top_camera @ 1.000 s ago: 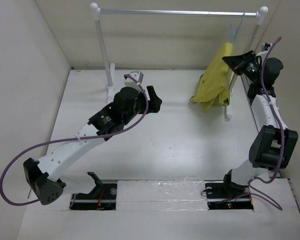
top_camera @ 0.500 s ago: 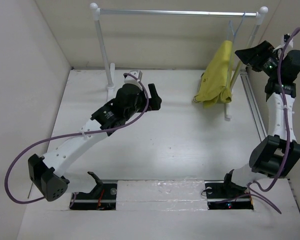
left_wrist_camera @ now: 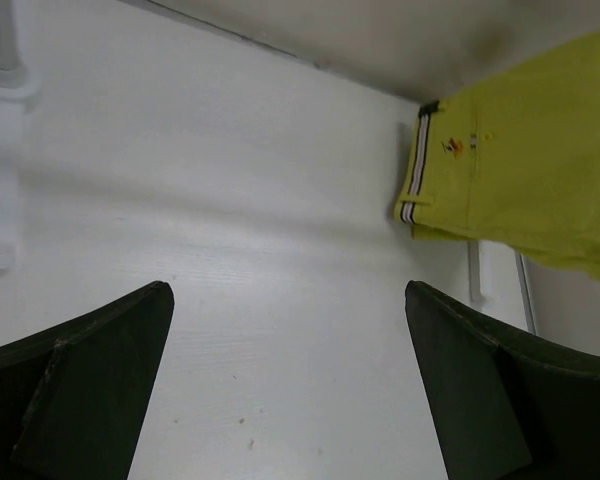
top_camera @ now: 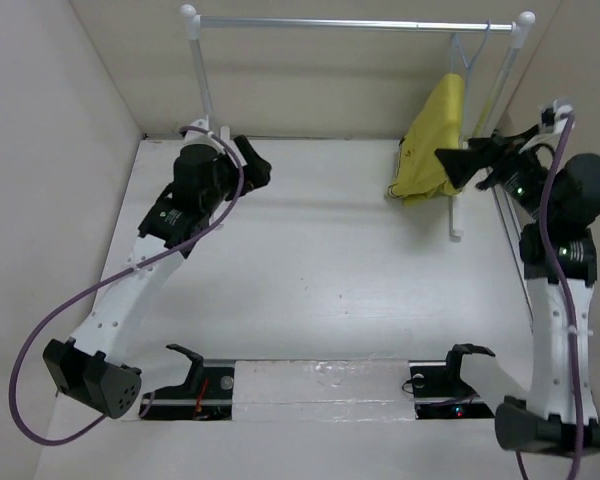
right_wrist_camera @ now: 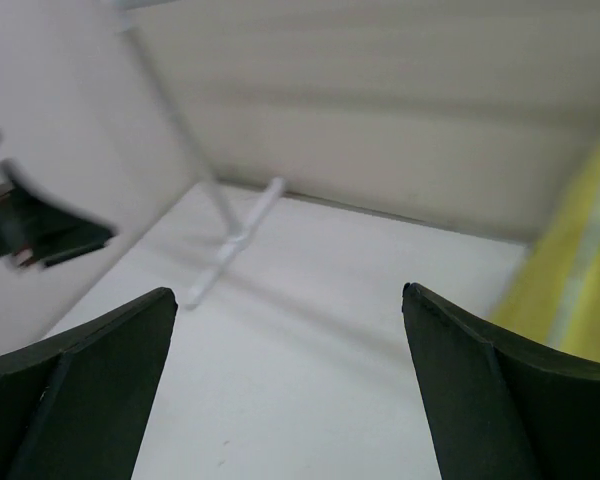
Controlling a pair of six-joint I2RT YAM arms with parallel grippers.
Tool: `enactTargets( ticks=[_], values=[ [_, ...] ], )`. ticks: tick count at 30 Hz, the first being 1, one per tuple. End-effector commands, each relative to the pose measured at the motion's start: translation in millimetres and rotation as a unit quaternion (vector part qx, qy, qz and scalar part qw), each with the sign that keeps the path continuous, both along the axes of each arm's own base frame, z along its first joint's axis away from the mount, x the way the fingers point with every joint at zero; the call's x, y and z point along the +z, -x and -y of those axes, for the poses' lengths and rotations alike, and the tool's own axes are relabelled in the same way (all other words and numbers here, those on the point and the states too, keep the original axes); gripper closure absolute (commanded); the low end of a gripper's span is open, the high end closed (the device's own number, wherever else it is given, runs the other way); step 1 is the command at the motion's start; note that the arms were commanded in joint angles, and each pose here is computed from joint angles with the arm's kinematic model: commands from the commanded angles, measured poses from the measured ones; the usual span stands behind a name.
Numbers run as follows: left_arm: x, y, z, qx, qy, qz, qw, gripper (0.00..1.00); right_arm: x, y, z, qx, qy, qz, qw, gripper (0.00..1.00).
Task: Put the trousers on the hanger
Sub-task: Reset both arms
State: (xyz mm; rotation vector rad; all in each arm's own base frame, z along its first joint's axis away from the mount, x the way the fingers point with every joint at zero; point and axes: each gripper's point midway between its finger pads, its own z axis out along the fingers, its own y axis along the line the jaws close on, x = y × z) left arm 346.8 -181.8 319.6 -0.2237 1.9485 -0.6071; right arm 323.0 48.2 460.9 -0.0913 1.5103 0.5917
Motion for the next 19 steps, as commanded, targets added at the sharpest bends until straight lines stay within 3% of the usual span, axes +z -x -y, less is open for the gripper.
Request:
enactTargets(
  ticks=[1, 4, 6, 13, 19],
  values=[
    [-18.6, 2.2, -33.3, 0.027, -0.003, -0.032, 0.999, 0.01, 2.8, 40.0, -44.3, 0.05, 0.025, 0.041, 0.998, 0.0],
    [-37.7, 10.1, -36.4, 0.026, -0.013, -0.054, 0.998, 0.01, -21.8, 69.3, -85.2, 0.115, 0.036, 0.038, 0.992, 0.0],
    [-38.2, 13.8, -31.8, 0.013, -0.003, -0.052, 0.999, 0.01, -59.1, 81.9, -102.7, 0.142, 0.06, 0.001, 0.988, 0.0],
    [-62.0, 29.4, -20.9, -0.024, 0.018, -0.064, 0.998, 0.01, -156.8, 113.3, -121.3, 0.167, 0.095, -0.098, 0.976, 0.0],
    [-53.4, 32.3, -15.7, -0.041, 0.036, -0.036, 0.998, 0.01, -164.3, 99.7, -125.4, 0.155, 0.112, -0.117, 0.974, 0.0]
  ],
)
